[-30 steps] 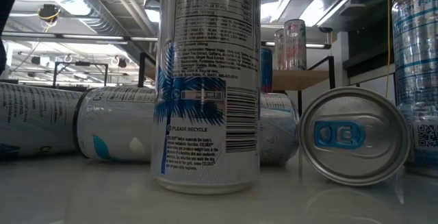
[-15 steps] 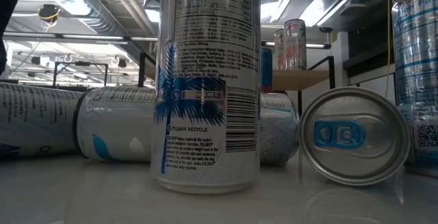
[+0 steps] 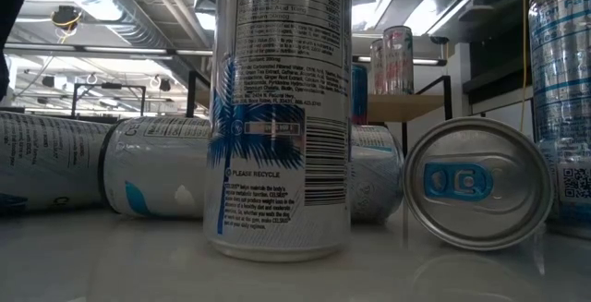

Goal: Sort soda cans
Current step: Put the white pink soda can on the shelf and align with other white pink soda cans

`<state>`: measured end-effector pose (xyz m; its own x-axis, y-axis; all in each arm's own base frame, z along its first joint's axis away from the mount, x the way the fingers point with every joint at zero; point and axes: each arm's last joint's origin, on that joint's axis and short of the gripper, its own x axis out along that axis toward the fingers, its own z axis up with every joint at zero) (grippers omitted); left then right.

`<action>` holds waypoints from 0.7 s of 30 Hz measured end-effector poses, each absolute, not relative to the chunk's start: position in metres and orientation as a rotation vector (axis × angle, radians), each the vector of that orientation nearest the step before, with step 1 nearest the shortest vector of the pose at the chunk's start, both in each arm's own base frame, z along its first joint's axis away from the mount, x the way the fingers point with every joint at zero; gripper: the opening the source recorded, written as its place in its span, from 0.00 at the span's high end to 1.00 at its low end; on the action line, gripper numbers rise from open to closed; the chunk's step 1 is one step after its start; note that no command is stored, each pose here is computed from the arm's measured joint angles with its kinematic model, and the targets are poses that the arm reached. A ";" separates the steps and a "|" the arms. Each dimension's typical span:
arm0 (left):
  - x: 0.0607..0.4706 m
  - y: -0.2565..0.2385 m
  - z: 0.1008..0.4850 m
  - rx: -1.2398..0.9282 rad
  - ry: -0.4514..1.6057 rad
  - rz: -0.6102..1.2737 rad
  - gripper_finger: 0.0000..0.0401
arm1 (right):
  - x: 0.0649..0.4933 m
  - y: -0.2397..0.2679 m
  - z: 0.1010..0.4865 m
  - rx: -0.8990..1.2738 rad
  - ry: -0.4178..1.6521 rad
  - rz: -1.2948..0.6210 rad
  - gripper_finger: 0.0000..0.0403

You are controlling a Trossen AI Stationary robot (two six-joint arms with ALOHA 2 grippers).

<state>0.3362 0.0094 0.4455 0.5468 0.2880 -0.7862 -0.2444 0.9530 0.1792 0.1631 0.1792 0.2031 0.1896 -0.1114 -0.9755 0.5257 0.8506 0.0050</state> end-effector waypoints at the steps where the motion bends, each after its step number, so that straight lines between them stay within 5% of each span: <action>1: 0.336 0.009 0.445 0.050 0.941 0.315 0.29 | 0.164 0.180 0.202 0.373 1.313 -0.467 0.07; 21: 0.336 0.007 0.445 0.051 0.941 0.311 0.29 | 0.154 0.201 0.182 0.314 1.325 -0.476 0.07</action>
<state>0.3361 0.0074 0.4454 0.5479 0.2846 -0.7866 -0.2402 0.9543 0.1780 0.1542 0.2009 0.1821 0.1697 -0.1527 -0.9736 0.5018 0.8636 -0.0480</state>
